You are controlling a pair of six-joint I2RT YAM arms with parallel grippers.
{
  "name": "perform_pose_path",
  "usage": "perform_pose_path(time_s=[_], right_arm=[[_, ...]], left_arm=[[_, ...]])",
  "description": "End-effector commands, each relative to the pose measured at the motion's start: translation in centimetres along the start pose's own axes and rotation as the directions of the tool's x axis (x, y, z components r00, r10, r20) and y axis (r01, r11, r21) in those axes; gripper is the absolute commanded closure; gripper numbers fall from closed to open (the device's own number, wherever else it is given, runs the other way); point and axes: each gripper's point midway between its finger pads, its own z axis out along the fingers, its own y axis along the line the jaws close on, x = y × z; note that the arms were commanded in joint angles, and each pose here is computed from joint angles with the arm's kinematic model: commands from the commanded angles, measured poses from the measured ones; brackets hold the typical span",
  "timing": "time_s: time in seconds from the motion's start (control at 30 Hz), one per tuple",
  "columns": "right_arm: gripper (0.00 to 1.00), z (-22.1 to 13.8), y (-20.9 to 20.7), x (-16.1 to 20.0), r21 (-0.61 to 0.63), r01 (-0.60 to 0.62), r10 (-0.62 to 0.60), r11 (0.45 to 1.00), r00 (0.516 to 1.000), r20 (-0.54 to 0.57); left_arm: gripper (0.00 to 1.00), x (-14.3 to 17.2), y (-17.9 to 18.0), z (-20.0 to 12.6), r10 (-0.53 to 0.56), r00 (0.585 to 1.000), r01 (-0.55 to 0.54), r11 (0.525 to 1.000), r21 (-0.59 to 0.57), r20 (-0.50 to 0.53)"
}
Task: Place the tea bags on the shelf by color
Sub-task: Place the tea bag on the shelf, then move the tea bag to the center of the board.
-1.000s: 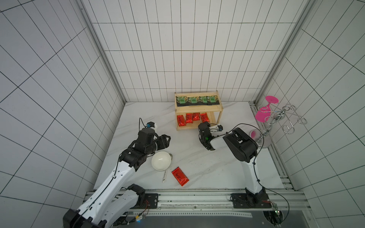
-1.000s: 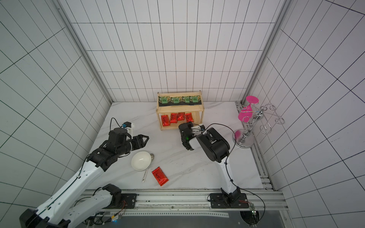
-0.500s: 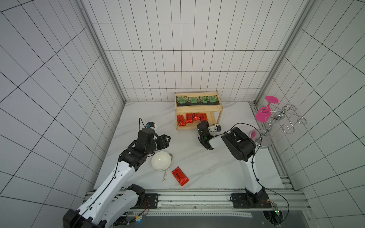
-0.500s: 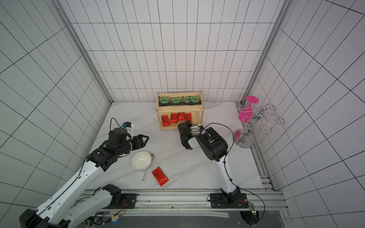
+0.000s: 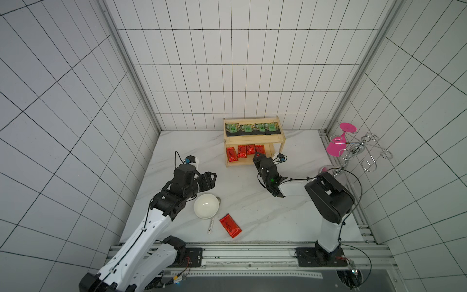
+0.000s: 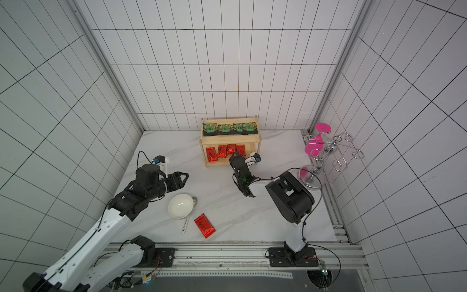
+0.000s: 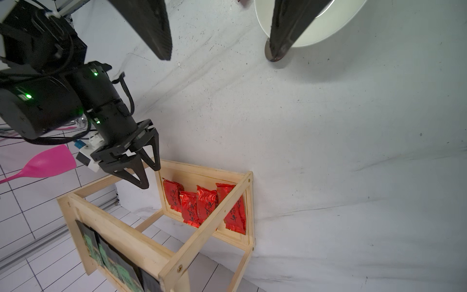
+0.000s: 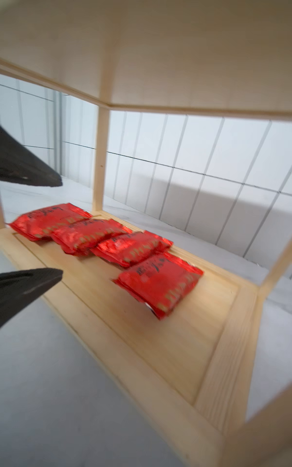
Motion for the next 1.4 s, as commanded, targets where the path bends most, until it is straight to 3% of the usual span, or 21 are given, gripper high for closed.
perform_pose_path(time_s=[0.0,0.07,0.2,0.27,0.43,0.53,0.67,0.9,1.17,1.3,1.37], right_arm=[[0.45,-5.0,1.7,5.3,-0.084,0.391,-0.400,0.917,0.892,-0.212],[0.46,-8.0,1.4,7.0,-0.120,0.540,-0.550,0.833,0.786,-0.283],[0.50,-12.6,-1.0,9.7,-0.208,0.655,-0.679,0.727,0.638,-0.363],[0.50,-14.4,-2.4,11.0,-0.228,0.726,-0.743,0.649,0.540,-0.395],[0.49,-17.5,-4.3,14.0,-0.312,0.850,-0.864,0.424,0.277,-0.420],[0.46,-18.4,-5.2,15.0,-0.328,0.883,-0.887,0.337,0.180,-0.425],[0.46,-18.9,-5.8,16.0,-0.349,0.891,-0.895,0.292,0.125,-0.429],[0.40,-19.6,-6.5,17.6,-0.383,0.891,-0.895,0.244,0.054,-0.443],[0.12,-20.3,-6.4,20.2,-0.421,0.895,-0.906,0.148,-0.049,-0.420],[0.07,-20.7,-6.0,21.6,-0.464,0.876,-0.909,0.134,-0.077,-0.409],[0.05,-21.3,-5.0,22.5,-0.494,0.863,-0.925,0.101,-0.101,-0.365]], left_arm=[[0.35,-1.7,-0.6,-1.3,0.005,0.999,-0.006,1.000,0.014,0.053],[0.35,-2.3,-0.8,-2.0,0.015,0.997,-0.016,1.000,0.015,0.070],[0.34,-2.8,-0.2,-2.6,0.011,0.994,-0.010,1.000,-0.010,0.107],[0.34,-2.7,-0.1,-2.3,0.005,0.995,-0.003,1.000,-0.014,0.099],[0.34,-2.6,1.3,-1.8,-0.003,0.995,0.011,0.997,-0.081,0.100],[0.34,-2.4,1.4,-1.4,-0.018,0.995,0.025,0.997,-0.070,0.103],[0.34,-2.0,1.1,-0.7,-0.022,0.996,0.026,0.999,-0.045,0.082],[0.34,-2.3,2.3,-0.6,-0.011,0.995,0.022,0.994,-0.110,0.100],[0.33,-2.2,3.0,-0.3,-0.008,0.995,0.021,0.991,-0.135,0.096],[0.33,-2.1,2.9,-0.1,-0.015,0.996,0.025,0.993,-0.118,0.090],[0.33,-1.9,2.8,0.1,-0.018,0.997,0.026,0.993,-0.111,0.080]])
